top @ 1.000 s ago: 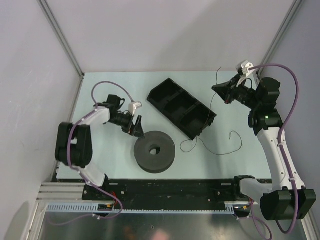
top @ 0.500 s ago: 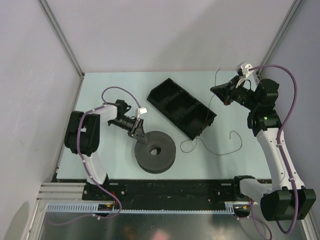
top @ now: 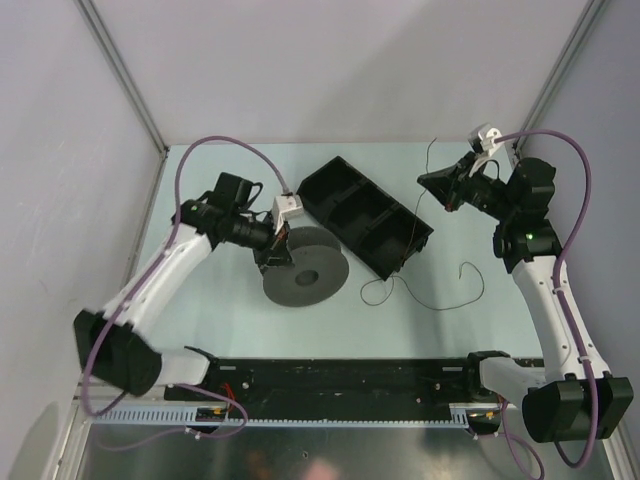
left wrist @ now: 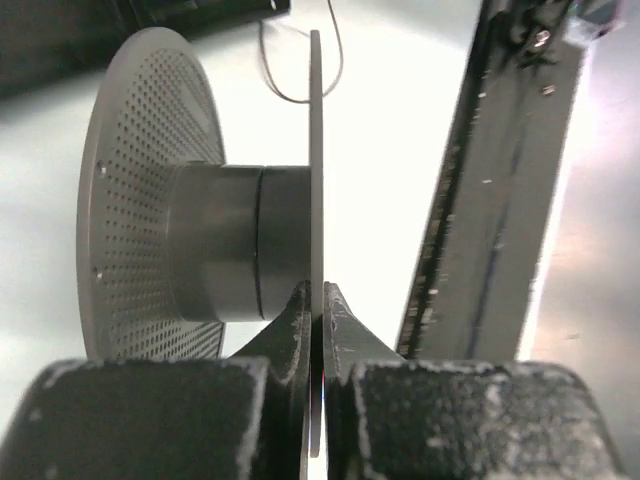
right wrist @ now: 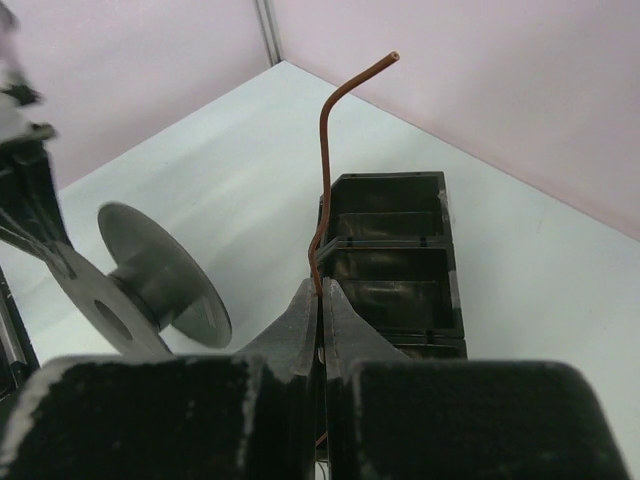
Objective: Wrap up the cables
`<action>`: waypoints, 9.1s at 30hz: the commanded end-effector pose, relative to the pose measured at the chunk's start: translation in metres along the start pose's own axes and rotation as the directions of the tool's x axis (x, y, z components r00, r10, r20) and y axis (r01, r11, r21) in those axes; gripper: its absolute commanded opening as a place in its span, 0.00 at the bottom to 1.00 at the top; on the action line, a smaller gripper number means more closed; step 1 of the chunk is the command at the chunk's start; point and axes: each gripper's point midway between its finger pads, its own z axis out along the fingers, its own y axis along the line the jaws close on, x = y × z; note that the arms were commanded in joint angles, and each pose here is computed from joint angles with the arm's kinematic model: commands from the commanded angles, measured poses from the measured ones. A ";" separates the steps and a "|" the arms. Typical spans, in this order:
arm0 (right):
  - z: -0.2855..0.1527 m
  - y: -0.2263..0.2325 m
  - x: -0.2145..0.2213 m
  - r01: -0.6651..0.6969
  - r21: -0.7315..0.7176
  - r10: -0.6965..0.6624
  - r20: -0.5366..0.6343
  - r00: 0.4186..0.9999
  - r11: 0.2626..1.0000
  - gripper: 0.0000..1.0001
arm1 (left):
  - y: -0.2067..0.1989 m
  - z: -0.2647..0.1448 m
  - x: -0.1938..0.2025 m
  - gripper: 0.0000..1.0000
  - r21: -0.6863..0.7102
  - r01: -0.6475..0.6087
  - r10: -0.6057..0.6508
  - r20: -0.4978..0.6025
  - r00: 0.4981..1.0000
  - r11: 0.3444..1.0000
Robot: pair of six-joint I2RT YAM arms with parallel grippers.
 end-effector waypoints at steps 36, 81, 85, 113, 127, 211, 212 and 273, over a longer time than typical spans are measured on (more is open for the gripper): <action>0.013 0.058 0.027 0.171 -0.177 -0.187 -0.076 0.979 0.969 0.00 | -0.005 0.005 -0.001 0.49 -0.126 -0.595 0.555 -0.247 0.794 0.794; -0.008 0.153 -0.011 0.272 -0.376 -0.252 0.104 0.962 0.886 0.00 | -0.146 -0.112 -0.220 0.78 -0.100 -0.323 0.278 0.771 0.573 0.941; -0.006 0.163 -0.024 0.240 -0.379 -0.203 0.136 0.970 0.894 0.00 | -0.158 -0.095 -0.217 0.73 -0.027 -0.327 0.215 0.803 0.556 0.945; 0.007 0.187 -0.021 0.163 -0.450 -0.121 0.121 0.985 0.878 0.00 | -0.168 -0.042 -0.225 0.49 0.115 -0.305 0.088 0.810 0.580 0.945; 0.005 0.187 -0.018 0.173 -0.450 -0.137 0.112 0.984 0.876 0.00 | -0.163 -0.034 -0.218 0.25 0.122 -0.284 0.075 0.799 0.596 0.951; 0.015 0.179 0.015 0.437 -0.352 -0.415 0.140 0.899 0.828 0.35 | -0.183 -0.044 -0.188 0.00 0.187 -0.269 0.073 0.679 0.730 0.945; 0.015 0.178 0.015 0.450 -0.341 -0.428 0.142 0.893 0.826 0.24 | -0.181 -0.043 -0.186 0.00 0.185 -0.256 0.068 0.671 0.738 0.949; -0.013 0.207 0.069 0.792 -0.511 -0.837 0.225 0.499 0.334 0.23 | -0.155 0.035 -0.090 0.00 0.324 0.040 -0.088 0.134 0.987 0.945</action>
